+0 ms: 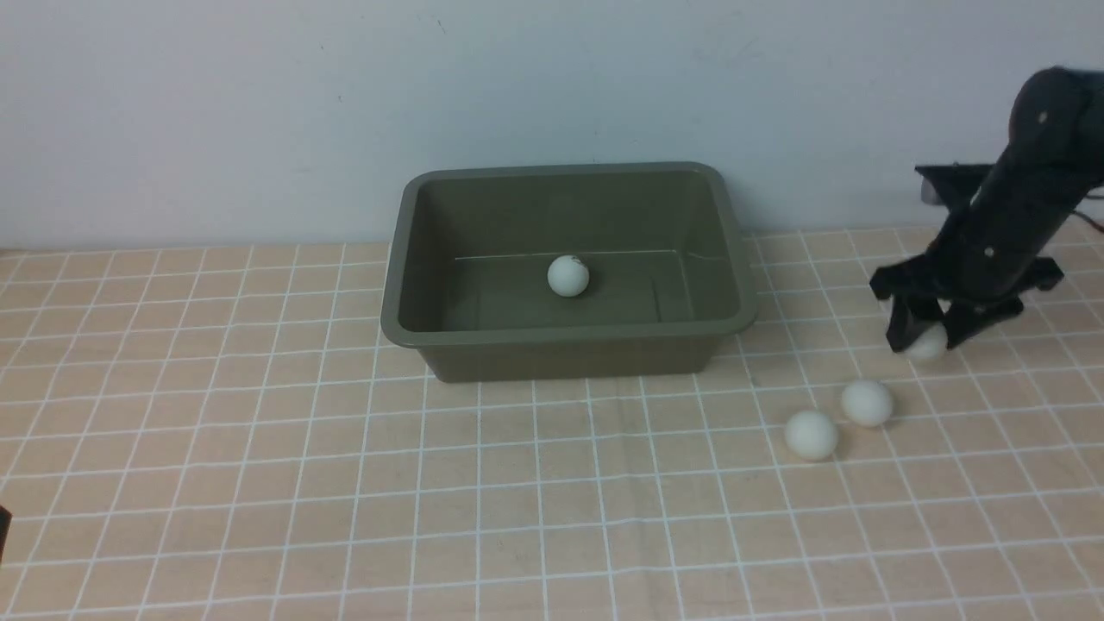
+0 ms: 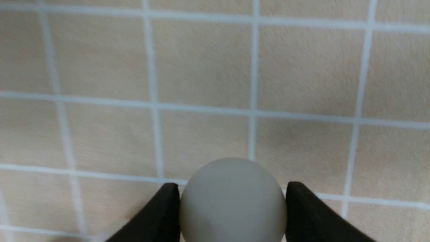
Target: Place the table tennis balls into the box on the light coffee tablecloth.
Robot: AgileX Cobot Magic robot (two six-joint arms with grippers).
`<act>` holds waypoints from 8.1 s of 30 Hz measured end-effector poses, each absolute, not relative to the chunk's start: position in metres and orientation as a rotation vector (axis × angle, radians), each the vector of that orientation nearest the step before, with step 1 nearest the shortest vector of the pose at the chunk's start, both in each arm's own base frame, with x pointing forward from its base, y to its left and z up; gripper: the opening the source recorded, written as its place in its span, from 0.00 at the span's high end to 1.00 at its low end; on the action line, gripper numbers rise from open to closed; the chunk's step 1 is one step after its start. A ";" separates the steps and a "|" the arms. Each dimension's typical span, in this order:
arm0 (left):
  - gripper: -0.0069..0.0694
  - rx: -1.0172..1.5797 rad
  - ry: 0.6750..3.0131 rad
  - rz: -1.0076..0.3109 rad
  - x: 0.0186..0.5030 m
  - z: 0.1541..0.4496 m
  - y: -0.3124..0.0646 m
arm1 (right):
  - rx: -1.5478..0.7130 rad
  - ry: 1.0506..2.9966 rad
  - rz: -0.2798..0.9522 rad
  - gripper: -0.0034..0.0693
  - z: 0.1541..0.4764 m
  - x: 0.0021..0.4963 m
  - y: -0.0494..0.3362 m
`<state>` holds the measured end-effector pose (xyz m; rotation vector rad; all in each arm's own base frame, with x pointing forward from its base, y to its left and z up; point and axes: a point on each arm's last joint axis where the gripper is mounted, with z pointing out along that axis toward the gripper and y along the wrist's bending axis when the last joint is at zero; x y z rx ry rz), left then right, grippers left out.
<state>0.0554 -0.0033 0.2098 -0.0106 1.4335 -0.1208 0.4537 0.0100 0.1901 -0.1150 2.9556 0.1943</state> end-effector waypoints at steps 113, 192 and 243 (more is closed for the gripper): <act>0.99 -0.011 1.434 -0.121 0.055 0.210 -0.003 | -0.591 2.541 0.561 0.45 0.282 0.449 0.169; 0.99 -0.011 1.434 -0.121 0.055 0.210 -0.003 | -0.531 2.757 0.194 0.46 0.266 0.425 0.141; 0.99 -0.011 1.434 -0.121 0.055 0.210 -0.003 | -0.385 2.160 -0.047 0.84 0.500 0.242 0.064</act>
